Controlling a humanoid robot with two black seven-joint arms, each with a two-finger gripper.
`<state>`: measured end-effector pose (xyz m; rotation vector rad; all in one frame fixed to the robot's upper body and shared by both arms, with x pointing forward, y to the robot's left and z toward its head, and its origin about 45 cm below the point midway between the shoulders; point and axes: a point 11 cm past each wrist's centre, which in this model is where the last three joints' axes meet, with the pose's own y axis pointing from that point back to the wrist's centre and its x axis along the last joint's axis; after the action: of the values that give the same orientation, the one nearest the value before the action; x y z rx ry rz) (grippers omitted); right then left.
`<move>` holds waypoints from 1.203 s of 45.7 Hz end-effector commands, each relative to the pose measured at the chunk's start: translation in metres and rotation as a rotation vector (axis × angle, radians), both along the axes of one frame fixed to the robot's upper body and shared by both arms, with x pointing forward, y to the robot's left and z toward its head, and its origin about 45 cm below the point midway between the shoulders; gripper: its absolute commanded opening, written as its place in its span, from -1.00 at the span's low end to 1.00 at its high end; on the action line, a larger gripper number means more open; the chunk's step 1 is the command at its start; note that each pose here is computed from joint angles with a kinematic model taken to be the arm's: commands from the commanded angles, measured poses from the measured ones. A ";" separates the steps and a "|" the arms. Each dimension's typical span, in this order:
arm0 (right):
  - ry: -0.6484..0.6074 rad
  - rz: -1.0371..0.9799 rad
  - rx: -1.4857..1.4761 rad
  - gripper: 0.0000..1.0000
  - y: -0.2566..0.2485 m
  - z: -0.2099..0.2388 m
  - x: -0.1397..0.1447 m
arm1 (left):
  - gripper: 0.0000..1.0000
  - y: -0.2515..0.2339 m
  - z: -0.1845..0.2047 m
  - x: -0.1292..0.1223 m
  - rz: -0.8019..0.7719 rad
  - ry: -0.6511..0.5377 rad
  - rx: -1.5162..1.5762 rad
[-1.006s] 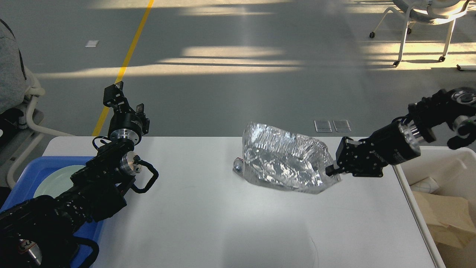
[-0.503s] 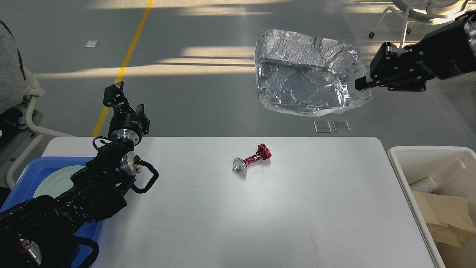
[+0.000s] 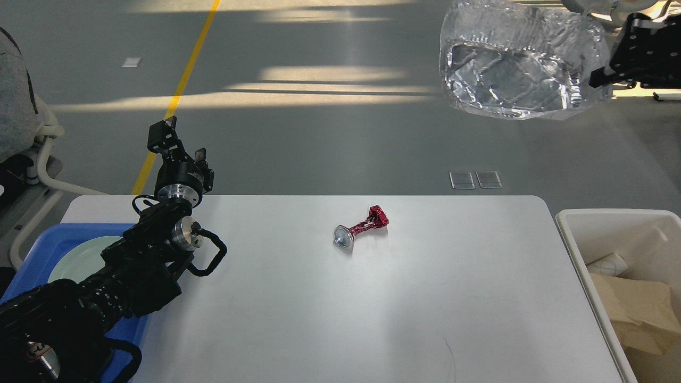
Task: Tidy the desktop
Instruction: 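Lift the foil package up off the table with the right gripper, then carry the foil package over the white bin and release it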
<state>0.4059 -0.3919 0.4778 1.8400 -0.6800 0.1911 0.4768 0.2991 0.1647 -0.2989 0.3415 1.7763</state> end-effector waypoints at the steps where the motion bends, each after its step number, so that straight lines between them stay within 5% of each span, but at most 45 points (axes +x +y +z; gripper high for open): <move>1: 0.061 -0.174 -0.075 -1.00 -0.058 -0.030 0.003 | 0.93 0.000 0.000 0.000 -0.001 0.000 0.000; 19: 0.224 -0.501 -0.298 -1.00 -0.173 -0.151 -0.030 | 0.93 0.000 0.000 0.000 -0.001 0.000 0.000; 41: 0.267 -0.618 -0.523 -1.00 -0.227 -0.208 -0.079 | 0.93 0.000 0.000 0.000 -0.001 0.000 0.000; 48: 0.281 -0.616 -0.527 -0.19 -0.228 -0.213 -0.082 | 0.93 0.000 0.000 0.000 -0.001 0.000 0.000; 55: 0.281 -0.610 -0.522 0.34 -0.225 -0.214 -0.080 | 0.93 0.000 0.000 0.000 -0.001 0.000 0.000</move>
<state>0.3249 -0.6185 0.2640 1.0716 -0.8627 -0.2692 0.4768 0.2990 0.1647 -0.2986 0.3414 1.7761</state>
